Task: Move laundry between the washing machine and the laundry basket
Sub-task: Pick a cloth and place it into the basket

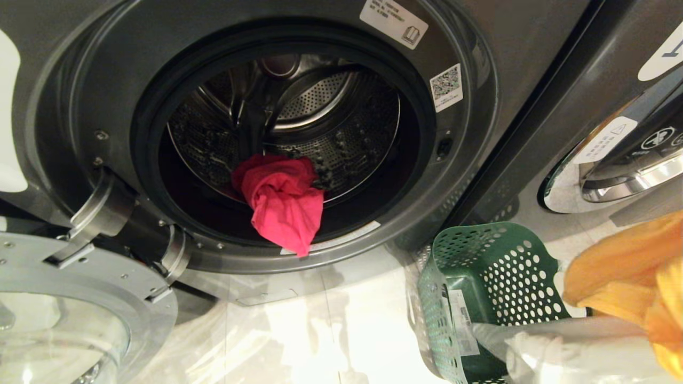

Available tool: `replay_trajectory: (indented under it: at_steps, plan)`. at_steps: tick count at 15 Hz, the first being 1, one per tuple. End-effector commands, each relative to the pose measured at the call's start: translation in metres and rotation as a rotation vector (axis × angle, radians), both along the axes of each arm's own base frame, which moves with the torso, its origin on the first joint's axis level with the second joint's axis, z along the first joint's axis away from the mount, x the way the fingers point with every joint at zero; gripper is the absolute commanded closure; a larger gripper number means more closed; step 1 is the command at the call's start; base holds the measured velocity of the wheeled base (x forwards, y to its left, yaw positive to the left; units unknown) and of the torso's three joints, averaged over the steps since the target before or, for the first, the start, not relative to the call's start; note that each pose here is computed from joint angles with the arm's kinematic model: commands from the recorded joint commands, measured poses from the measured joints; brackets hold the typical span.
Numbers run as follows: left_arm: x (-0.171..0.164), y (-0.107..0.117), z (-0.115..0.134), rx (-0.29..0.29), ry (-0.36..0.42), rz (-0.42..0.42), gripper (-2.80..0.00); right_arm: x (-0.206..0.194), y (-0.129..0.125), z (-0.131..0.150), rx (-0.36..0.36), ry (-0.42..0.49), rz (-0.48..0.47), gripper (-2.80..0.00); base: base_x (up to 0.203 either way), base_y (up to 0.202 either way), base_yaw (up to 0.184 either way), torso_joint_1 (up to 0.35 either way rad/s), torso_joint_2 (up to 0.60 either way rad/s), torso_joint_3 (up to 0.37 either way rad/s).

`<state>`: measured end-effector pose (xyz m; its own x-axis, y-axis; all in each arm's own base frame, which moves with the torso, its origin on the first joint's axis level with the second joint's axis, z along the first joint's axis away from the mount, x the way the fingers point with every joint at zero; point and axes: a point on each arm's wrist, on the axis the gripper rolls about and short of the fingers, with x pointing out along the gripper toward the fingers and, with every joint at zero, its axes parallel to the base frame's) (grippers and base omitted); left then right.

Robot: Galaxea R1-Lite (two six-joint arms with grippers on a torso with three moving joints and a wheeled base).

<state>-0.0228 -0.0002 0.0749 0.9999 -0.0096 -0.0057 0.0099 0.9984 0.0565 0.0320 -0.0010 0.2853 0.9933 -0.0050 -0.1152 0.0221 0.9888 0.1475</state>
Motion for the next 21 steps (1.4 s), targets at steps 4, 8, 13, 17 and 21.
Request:
replay_trajectory:
  at_steps: [4, 8, 13, 17, 21]
  plan:
    - [0.0, 0.0, 0.0, 0.0, 0.002, -0.001, 0.0, 0.071, -0.006, -0.033, 0.013, 0.117, 0.016, 0.0, 0.0, 0.0, 0.0, 0.0, 0.0, 0.0]
    - [0.0, 0.0, 0.0, 0.0, 0.002, 0.0, 0.0, 0.113, -0.01, -0.059, 0.026, 0.209, 0.019, 0.0, 0.0, 0.0, 0.0, 0.0, 0.0, 0.0]
    - [0.0, 0.0, 0.0, -0.003, 0.002, 0.002, 0.0, 0.152, -0.006, -0.076, 0.026, 0.224, 0.075, 0.0, 0.0, 0.0, 0.0, 0.0, 0.0, 0.0]
    - [0.0, 0.0, 0.0, -0.003, 0.002, 0.002, 0.0, 0.152, 0.002, -0.08, 0.022, 0.235, 0.117, -2.8, 0.0, 0.0, 0.0, 0.0, 0.0, 0.0]
    - [0.0, 0.0, 0.0, -0.004, -0.001, 0.001, 0.0, 0.152, 0.003, -0.08, 0.023, 0.235, 0.117, -2.8, 0.0, 0.0, 0.0, 0.0, 0.0, 0.0]
